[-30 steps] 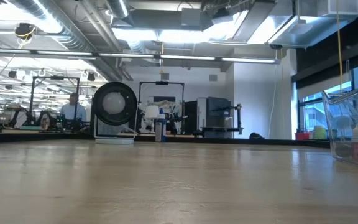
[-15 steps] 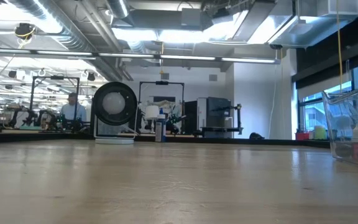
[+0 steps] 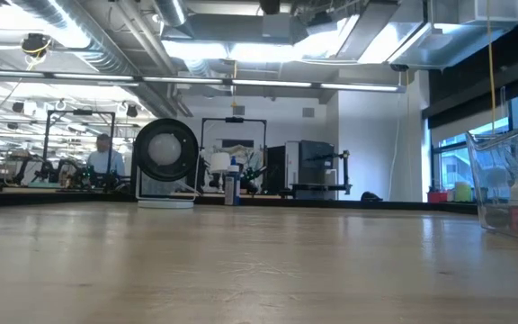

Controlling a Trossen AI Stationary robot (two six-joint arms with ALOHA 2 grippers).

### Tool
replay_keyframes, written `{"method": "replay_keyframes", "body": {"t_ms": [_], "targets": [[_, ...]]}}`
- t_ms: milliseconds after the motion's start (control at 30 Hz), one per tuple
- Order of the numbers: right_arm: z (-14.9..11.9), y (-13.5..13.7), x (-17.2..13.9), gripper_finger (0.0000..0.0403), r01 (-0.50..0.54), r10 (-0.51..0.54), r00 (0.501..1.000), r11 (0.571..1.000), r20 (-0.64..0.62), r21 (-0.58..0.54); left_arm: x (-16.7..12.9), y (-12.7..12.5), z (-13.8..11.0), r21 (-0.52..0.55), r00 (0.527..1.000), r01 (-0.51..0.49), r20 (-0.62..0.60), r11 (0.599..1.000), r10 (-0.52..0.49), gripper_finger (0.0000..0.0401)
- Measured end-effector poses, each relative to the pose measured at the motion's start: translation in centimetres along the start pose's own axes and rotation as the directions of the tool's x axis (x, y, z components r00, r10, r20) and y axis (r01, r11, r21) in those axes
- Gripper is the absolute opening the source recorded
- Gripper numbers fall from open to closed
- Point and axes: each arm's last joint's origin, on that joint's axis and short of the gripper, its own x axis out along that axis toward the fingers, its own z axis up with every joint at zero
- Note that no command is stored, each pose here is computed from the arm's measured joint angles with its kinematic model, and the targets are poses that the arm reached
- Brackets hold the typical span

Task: Pick & Place food coloring
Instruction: Put the small pink food coloring bottle into the transparent bin

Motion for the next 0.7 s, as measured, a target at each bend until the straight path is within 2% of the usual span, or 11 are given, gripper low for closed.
{"method": "replay_keyframes", "body": {"t_ms": [167, 300, 400, 567, 700], "targets": [[-0.9, 0.1, -0.5, 0.0068, -0.004, 0.004, 0.996, 1.000, -0.091, 0.001, -0.2, -0.1, -0.3, 0.006, 0.998, 0.005, -0.068, 1.000, -0.004, 0.0145], [-1.8, -0.1, -1.7, 0.0075, -0.047, 0.059, 0.978, 0.997, -0.199, 0.064, -0.9, 0.0, -0.7, 0.002, 0.978, 0.007, -0.207, 1.000, -0.007, 0.0166], [-2.6, -0.1, -2.6, 0.0079, -0.055, 0.083, 0.952, 0.993, -0.295, 0.102, -1.7, 0.0, -1.3, -0.002, 0.944, 0.004, -0.330, 1.000, -0.004, 0.0173], [-4.8, 0.1, -4.1, 0.0071, -0.073, 0.159, 0.837, 0.981, -0.524, 0.181, -2.4, 0.1, -2.4, -0.051, 0.885, -0.030, -0.466, 0.998, 0.002, 0.0175], [-6.4, 0.8, -4.5, 0.0074, -0.111, 0.276, 0.747, 0.949, -0.605, 0.296, -2.8, 0.1, -3.1, -0.096, 0.845, -0.064, -0.535, 0.993, 0.002, 0.0172]]}}
